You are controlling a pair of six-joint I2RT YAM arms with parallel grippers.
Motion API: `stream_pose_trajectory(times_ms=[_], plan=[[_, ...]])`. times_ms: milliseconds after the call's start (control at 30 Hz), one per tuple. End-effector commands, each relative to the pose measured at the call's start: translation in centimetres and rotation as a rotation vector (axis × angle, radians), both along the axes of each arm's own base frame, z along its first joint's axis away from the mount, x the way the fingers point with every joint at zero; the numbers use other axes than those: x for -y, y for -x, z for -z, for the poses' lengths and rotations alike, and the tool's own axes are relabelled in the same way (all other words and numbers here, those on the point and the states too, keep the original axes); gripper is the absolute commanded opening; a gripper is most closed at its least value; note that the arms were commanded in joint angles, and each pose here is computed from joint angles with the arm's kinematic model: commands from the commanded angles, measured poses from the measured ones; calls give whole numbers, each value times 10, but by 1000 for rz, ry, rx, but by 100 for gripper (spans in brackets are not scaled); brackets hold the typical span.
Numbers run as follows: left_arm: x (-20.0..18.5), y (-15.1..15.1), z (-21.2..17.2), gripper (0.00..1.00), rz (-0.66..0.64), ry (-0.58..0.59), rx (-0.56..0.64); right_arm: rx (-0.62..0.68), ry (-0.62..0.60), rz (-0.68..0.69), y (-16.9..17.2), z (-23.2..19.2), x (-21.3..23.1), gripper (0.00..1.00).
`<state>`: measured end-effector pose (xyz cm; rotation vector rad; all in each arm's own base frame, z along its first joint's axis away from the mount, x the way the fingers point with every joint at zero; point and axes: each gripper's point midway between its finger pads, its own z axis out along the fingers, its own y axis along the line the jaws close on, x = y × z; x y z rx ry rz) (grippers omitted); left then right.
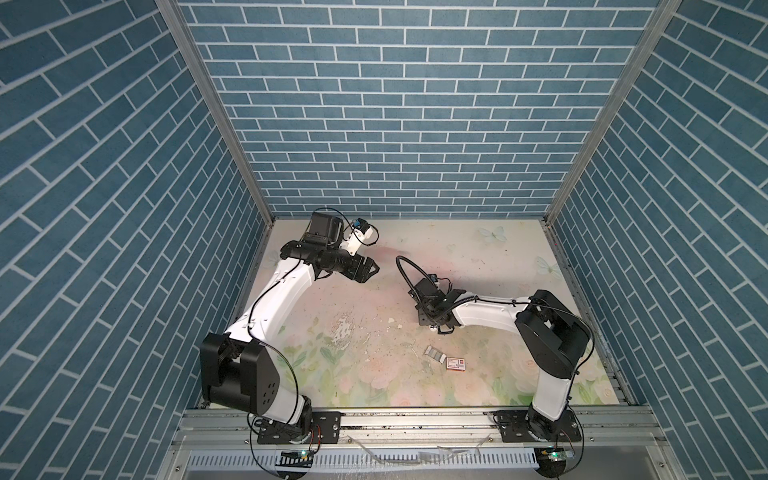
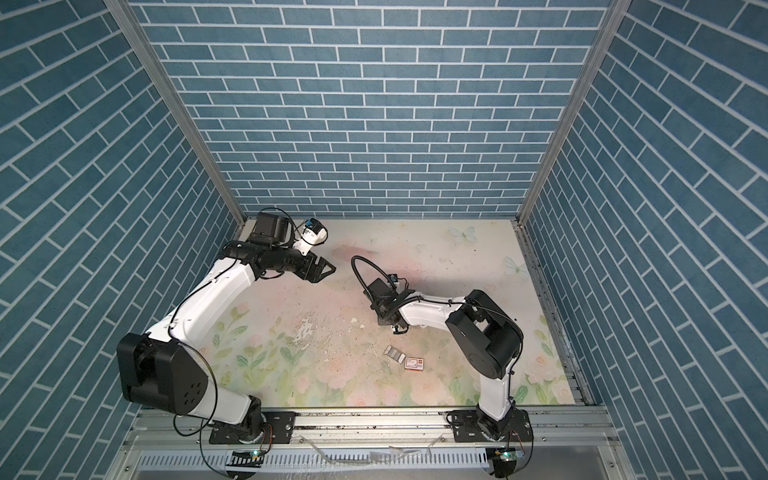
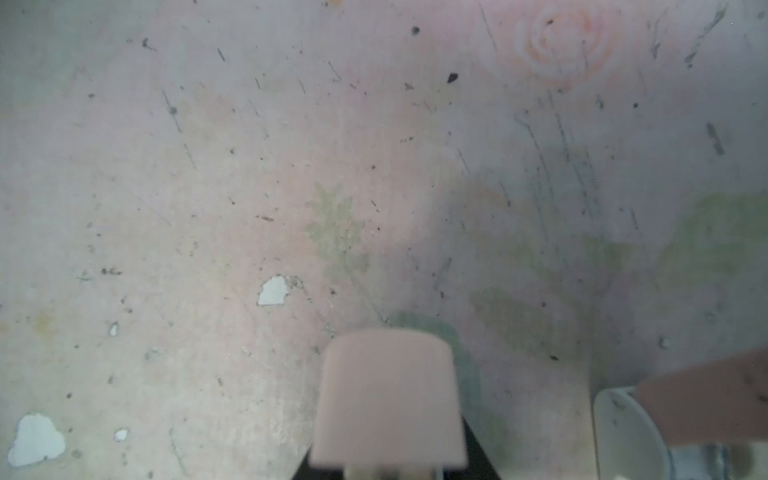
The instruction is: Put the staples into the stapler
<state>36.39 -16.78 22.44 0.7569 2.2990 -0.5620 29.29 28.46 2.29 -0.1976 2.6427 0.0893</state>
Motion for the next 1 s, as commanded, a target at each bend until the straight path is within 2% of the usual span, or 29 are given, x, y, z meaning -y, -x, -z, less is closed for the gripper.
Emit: stream_pose_trajectory(times_ms=[0,233,467,733,967], plan=[[2,5,-5,86,6,15,11,-8,10,37,4,7,5,35],[1,5,-5,87,7,5,13,7,-12,40,5,-3,6,42],[-4,6,-6,87,-9,-10,20,14,-41,33,11,-14,6,44],[-30,-7,-4,88,-150,-115,58,26,-65,14,25,-31,6,44],[-25,-6,-6,88,-134,-91,48,10,-69,38,49,-49,13,38]])
